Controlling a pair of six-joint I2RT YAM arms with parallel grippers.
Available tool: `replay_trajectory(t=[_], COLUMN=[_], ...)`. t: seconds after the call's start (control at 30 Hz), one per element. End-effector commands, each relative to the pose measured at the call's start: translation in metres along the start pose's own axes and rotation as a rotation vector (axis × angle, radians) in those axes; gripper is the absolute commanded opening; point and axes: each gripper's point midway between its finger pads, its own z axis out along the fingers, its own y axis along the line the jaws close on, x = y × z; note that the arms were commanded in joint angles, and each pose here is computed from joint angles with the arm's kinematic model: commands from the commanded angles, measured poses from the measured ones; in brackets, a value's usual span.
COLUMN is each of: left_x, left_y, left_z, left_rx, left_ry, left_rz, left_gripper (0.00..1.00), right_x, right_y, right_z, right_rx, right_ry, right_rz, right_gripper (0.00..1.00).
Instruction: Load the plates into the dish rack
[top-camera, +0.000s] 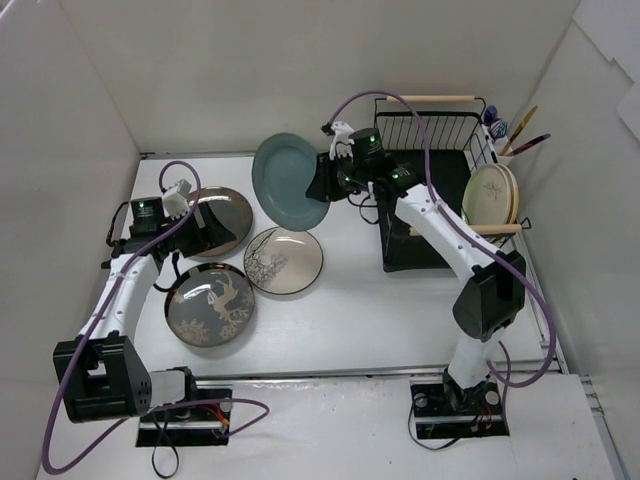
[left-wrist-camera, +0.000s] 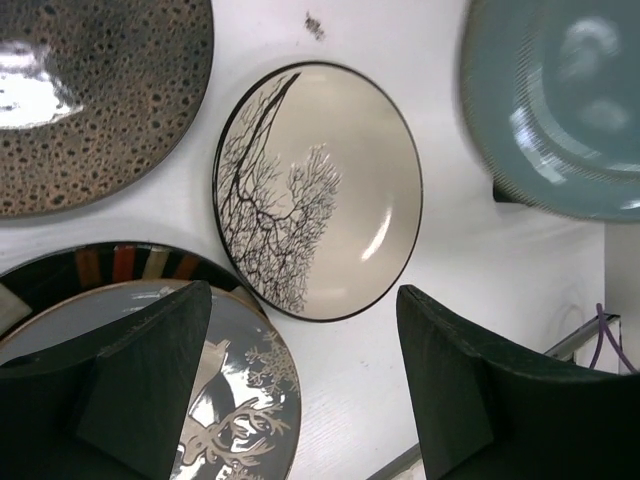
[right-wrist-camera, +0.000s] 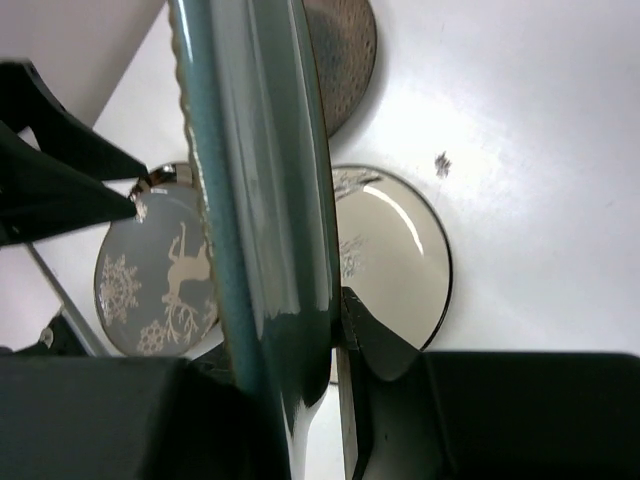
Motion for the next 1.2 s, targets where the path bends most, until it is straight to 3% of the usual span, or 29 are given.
replay_trajectory(t=[0.0,0.33,0.63,0.9,1.17], left_x=[0.0,-0.005,-0.01,-0.01,-0.01], left_y=[0.006,0.01,0.013,0.012,0.011], left_z=[-0.004,-0.008,-0.012,-0.01,-0.01], left_rx=[-0.028,-0.07,-0.104,-0.094,-0.09], left_ry=[-0.015,-0.038,-0.068,-0.061,-0.058], left_rz=[0.039,0.043,0.051,0.051,0.054], left_gripper=[0.7,0.7,0.7,0.7,0.7], right_x=[-0.125,-0.191,-0.197,-0.165,-0.118], right_y=[0.045,-0.003,-0.038,-0.085,-0.14], right_z=[-0.072,-0.159,-0.231,-0.278,-0.302], right_rx=[-0.046,0.17,0.312,0.507,0.694], right_ry=[-0.395,-0.615,-0.703,-0.663,-0.529], right_rz=[-0.172,-0.206,-0.214,-0.205,-0.196], right_gripper=[0.0,0.0,0.0,0.0,0.0])
